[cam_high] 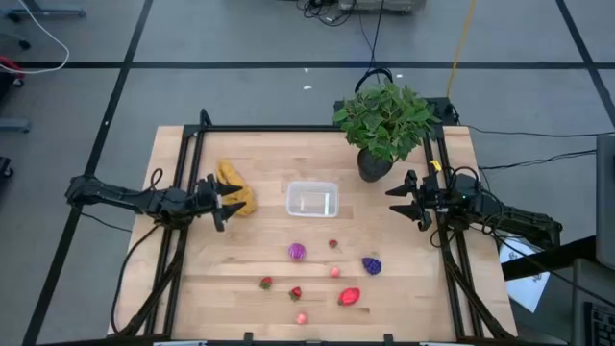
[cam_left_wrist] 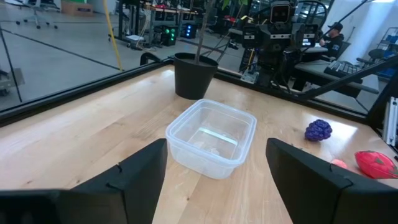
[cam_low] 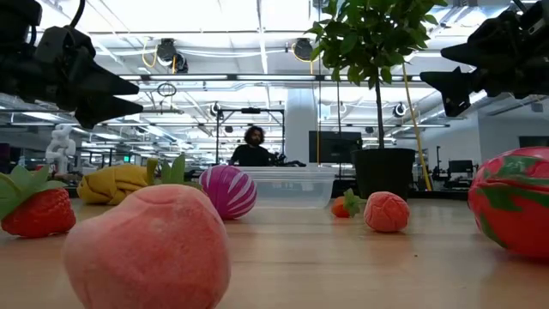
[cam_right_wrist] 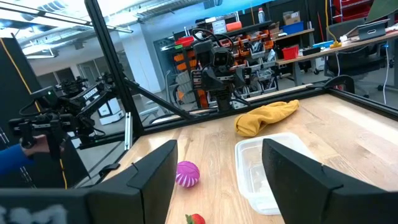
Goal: Pick and placing Produce into tupperware
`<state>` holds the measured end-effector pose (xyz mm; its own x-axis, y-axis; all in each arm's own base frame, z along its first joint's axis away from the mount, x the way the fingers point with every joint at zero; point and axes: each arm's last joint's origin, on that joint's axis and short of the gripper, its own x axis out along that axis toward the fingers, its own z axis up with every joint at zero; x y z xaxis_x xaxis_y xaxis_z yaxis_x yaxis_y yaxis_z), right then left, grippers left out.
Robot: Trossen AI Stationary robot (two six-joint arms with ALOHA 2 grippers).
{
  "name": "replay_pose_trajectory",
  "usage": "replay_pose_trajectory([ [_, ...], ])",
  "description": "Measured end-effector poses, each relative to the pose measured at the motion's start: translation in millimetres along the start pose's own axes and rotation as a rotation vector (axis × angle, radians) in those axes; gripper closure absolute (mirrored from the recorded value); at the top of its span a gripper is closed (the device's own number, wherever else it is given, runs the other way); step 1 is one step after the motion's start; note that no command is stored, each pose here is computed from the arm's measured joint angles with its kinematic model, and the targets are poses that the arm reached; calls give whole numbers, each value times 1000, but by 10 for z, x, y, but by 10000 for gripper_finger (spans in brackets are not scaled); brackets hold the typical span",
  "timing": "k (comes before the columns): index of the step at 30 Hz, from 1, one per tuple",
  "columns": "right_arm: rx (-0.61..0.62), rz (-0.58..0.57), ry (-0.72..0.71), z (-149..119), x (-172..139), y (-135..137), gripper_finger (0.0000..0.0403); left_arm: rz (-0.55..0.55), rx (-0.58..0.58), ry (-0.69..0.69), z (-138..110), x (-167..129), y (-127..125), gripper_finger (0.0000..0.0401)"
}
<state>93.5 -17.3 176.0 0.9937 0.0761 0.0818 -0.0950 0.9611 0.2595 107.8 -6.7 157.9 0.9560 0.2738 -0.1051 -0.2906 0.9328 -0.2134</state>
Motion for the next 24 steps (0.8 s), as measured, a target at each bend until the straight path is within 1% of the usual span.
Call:
replay_pose_trajectory([
  [14, -2, -1, -8, 7, 0, 1, 177, -5, -2, 1, -1, 0, -1, 123],
  [16, 19, 0, -13, 12, 0, 3, 177, -5, -2, 2, -2, 0, -1, 123],
  [21, 89, 25, -79, 80, -3, 25, 177, -9, 0, 2, -1, 0, -2, 123],
  [24, 85, 51, -136, 139, -10, 46, 177, -13, -7, -15, 16, 0, -7, 123],
])
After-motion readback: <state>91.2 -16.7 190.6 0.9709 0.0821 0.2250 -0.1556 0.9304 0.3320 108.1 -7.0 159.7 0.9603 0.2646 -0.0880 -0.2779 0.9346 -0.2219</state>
